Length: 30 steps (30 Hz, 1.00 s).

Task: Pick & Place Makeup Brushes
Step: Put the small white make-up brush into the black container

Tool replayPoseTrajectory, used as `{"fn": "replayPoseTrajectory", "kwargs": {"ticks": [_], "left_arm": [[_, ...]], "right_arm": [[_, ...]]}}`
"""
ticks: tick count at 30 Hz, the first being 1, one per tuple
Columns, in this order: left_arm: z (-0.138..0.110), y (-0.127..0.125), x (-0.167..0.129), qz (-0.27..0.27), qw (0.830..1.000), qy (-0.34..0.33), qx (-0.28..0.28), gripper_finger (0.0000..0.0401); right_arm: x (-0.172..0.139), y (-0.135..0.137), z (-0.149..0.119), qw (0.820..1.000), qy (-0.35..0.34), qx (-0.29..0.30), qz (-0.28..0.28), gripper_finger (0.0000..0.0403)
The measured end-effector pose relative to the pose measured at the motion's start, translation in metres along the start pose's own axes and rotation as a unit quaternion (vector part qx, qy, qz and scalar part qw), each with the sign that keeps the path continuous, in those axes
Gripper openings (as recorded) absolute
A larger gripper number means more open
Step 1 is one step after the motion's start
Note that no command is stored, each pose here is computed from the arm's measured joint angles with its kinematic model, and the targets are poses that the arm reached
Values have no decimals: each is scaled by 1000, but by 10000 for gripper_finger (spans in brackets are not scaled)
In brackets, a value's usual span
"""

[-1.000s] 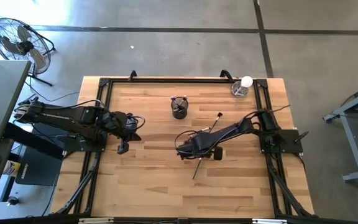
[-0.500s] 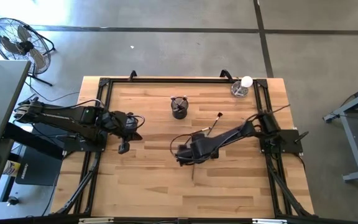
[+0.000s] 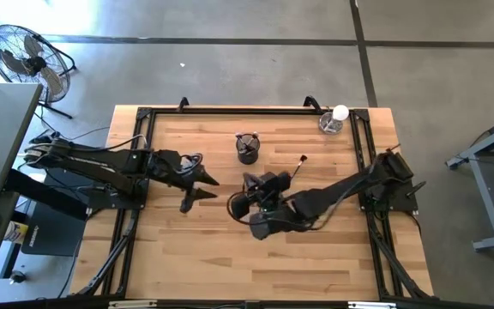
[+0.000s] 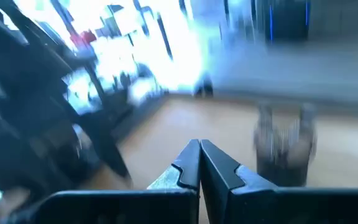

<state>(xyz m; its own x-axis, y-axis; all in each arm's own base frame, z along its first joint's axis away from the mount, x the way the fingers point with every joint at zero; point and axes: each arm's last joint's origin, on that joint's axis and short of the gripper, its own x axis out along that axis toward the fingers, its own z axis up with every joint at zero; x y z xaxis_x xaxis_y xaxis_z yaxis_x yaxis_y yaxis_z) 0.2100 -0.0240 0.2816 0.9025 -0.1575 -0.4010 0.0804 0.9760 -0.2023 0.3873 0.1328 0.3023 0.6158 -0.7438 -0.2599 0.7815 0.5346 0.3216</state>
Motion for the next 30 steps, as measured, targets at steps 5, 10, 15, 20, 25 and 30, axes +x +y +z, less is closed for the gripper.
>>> {"fn": "replayPoseTrajectory", "kwargs": {"ticks": [5,10,15,20,25,30], "left_arm": [[23,-5,6,-47,992,-117,-30,262],[42,-9,1,-58,973,-224,-20,285],[48,-7,4,-24,964,-265,-10,278],[50,-5,21,-9,964,-266,-14,266],[58,-6,29,0,965,-263,-4,219],[59,-4,31,55,968,-244,13,60]], "right_arm": [[-19,20,39,995,-66,-58,46,0],[-23,28,58,988,-106,-98,61,0],[-23,33,69,978,-128,-136,93,0],[-11,31,76,972,-137,-160,106,0],[0,28,78,971,-136,-173,93,0],[1,26,79,972,-138,-180,66,0]]}}
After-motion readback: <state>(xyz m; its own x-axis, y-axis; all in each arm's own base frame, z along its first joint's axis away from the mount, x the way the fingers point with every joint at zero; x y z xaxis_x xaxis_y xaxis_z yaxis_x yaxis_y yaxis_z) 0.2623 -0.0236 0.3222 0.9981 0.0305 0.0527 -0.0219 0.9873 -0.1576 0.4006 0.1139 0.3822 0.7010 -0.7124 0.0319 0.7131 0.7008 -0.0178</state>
